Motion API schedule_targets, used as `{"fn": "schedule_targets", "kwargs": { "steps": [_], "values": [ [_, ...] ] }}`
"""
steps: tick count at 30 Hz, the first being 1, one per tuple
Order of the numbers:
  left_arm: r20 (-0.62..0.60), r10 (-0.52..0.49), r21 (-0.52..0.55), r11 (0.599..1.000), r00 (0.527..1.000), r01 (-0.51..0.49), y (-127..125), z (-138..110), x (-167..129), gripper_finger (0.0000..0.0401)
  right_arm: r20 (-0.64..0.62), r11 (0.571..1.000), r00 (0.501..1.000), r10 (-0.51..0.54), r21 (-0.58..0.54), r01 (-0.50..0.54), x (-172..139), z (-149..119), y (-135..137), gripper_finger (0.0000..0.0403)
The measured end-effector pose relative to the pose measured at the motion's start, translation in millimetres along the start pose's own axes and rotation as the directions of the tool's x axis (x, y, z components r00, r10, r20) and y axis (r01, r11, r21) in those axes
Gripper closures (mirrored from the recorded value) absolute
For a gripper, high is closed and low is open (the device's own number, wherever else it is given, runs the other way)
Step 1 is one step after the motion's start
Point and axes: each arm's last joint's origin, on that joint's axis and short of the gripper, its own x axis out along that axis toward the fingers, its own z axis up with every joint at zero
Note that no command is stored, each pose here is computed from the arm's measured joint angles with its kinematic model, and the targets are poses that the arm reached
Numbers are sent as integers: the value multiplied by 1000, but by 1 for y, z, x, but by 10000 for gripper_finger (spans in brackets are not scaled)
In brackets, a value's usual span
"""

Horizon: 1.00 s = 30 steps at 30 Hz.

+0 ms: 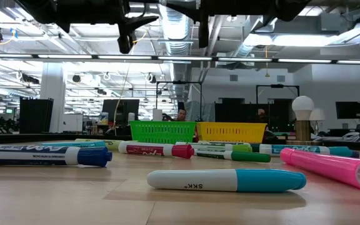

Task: Pick & Place Markers
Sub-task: Put the small pink marker into the blue bin

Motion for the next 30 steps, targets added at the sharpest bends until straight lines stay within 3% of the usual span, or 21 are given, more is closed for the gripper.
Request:
{"fn": "schedule_targets", "kwargs": {
  "steps": [9,16,30],
  "values": [
    [-60,-78,-15,997,995,77,-3,-1,-1,256,2,1000,1000,1,0,-1,0,0,0,364],
    [-17,-106,-2,994,994,106,-10,0,0,256,0,1000,1000,0,0,0,0,0,0,369],
    [37,-14,-7,1000,999,14,-4,-6,9,256,21,1000,999,-29,2,29,0,1,-1,369]
  ]
}}
